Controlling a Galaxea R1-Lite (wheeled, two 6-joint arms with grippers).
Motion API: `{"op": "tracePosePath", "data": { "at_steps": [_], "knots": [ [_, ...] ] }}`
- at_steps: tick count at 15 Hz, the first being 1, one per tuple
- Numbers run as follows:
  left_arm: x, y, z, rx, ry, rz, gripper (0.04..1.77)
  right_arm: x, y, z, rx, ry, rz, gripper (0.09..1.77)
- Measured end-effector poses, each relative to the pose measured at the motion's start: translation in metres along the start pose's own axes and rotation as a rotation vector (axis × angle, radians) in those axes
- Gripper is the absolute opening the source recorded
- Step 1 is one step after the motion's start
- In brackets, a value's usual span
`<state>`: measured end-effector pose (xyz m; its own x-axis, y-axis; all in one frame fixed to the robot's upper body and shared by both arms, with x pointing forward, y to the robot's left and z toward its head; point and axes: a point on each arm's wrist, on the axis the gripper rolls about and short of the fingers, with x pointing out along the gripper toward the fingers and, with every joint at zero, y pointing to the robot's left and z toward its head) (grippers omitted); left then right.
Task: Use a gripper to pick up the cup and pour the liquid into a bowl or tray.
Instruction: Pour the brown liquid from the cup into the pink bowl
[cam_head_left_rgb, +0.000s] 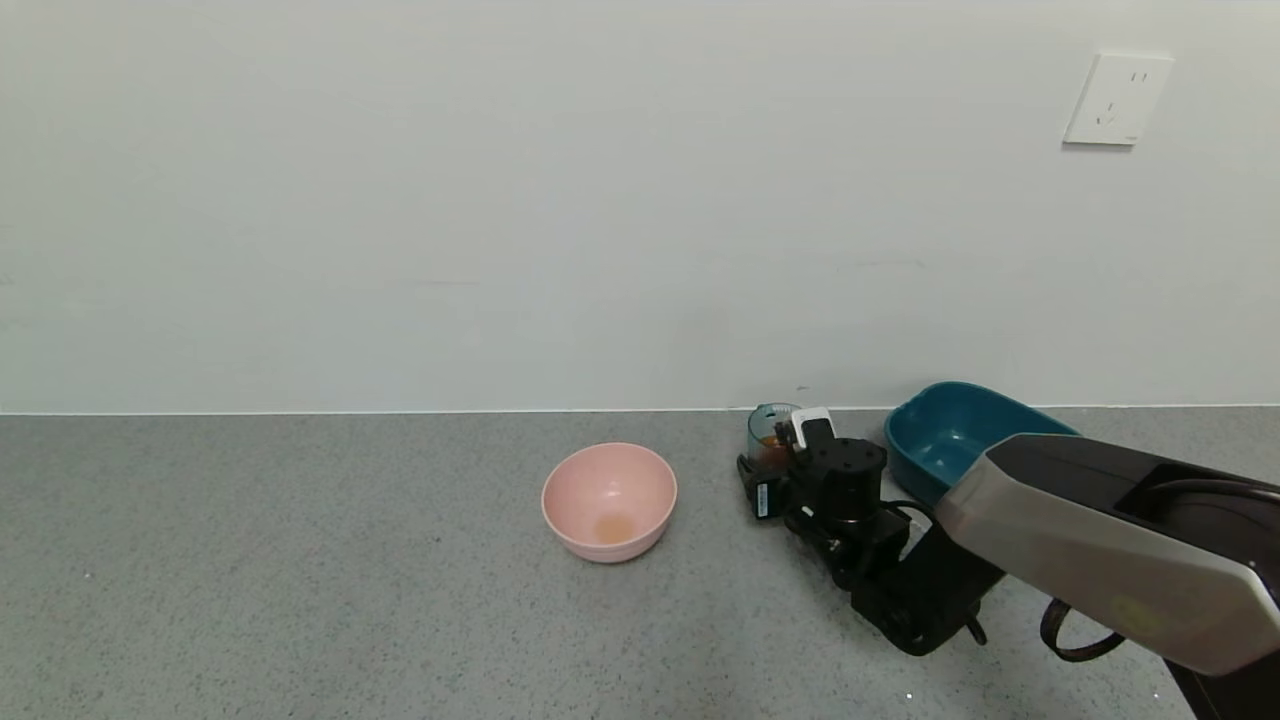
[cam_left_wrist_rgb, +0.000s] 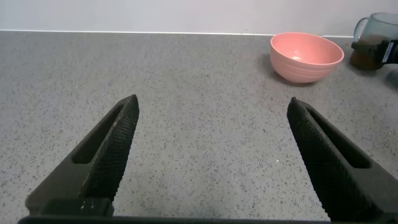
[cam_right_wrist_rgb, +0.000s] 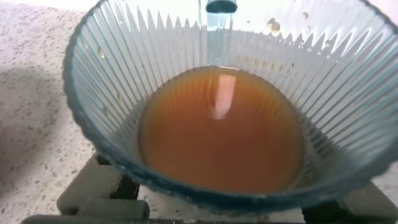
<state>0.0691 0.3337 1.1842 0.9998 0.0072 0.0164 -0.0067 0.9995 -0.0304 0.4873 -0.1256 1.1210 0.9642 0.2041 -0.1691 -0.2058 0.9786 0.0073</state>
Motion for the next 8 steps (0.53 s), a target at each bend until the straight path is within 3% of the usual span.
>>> {"op": "tracePosePath", "data": {
  "at_steps": [8],
  "knots": [
    [0.0,0.0,0.0,0.0,0.0,0.0,1.72,-0.014,-0.001,0.041,-0.057,0.041,0.099,1.37]
  ]
}}
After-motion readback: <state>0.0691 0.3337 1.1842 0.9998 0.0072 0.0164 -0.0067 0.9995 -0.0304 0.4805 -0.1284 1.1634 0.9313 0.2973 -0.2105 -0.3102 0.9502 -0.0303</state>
